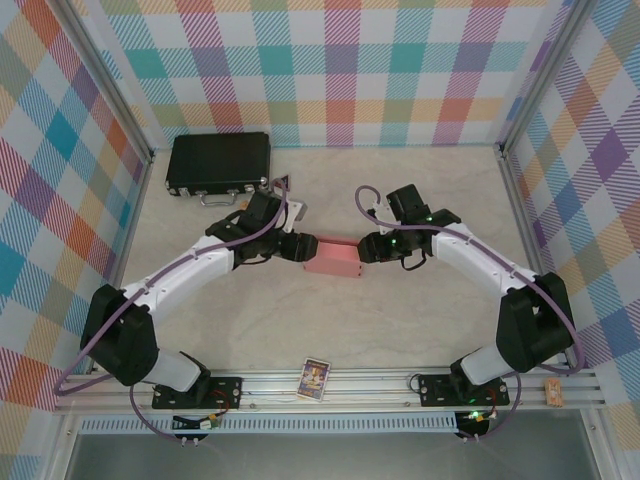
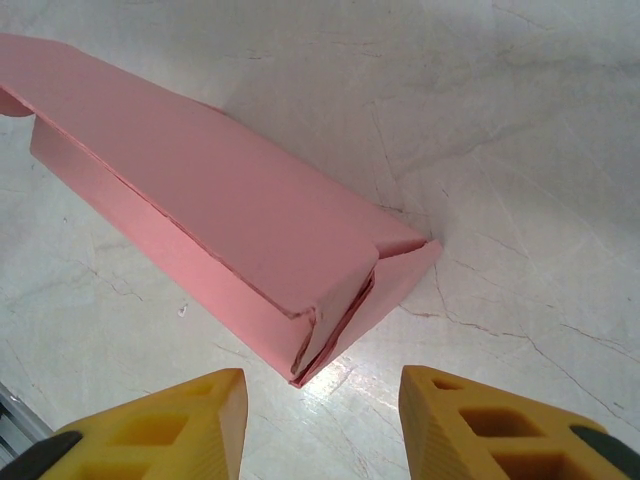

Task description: Fold the paper box

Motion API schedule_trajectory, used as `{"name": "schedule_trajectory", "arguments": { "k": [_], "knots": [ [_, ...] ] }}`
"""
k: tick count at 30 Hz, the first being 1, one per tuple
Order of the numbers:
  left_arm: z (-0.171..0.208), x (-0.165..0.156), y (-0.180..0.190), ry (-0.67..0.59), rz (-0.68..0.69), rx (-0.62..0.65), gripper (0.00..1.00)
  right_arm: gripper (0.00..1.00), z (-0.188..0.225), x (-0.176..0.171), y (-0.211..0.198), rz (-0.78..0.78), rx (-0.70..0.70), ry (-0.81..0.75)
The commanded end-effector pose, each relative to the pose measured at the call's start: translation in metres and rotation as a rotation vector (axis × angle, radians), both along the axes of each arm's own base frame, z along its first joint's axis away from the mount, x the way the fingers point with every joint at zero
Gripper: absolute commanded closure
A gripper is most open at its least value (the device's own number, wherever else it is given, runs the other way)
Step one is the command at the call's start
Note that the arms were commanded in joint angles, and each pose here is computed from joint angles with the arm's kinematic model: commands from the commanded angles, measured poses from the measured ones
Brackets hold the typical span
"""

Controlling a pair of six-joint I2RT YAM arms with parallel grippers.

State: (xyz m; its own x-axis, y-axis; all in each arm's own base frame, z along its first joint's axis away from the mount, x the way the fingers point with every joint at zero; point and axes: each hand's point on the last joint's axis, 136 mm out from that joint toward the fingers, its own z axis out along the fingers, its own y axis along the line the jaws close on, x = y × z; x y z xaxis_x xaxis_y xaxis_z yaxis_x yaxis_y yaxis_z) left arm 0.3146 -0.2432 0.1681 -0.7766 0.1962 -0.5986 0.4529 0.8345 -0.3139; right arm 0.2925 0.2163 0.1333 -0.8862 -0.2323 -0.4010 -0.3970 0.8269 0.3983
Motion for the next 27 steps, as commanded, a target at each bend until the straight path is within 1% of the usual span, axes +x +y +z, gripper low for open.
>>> {"name": "schedule_trajectory", "arguments": {
  "k": [1,5,8,14,20,27],
  "knots": [
    [0.017,0.006,0.001,-0.06,0.038,-0.04,0.33,0.55,0.007,-0.007,0.002,0.023,0.029,-0.01],
    [0.024,0.015,0.003,-0.079,0.075,-0.057,0.32,0.54,0.015,-0.006,0.003,0.022,0.053,-0.032],
    [0.024,0.024,0.009,-0.08,0.133,-0.059,0.3,0.53,0.021,-0.006,0.004,0.022,0.077,-0.043],
    [0.017,0.041,0.016,-0.034,0.223,-0.079,0.29,0.51,0.03,-0.001,0.002,-0.004,0.108,-0.067],
    [0.012,0.052,0.014,0.005,0.252,-0.091,0.27,0.49,0.039,0.012,0.0,-0.059,0.136,-0.08],
    [0.009,0.061,0.007,0.037,0.269,-0.124,0.27,0.49,0.039,0.028,-0.004,-0.144,0.119,-0.072]
  ]
}}
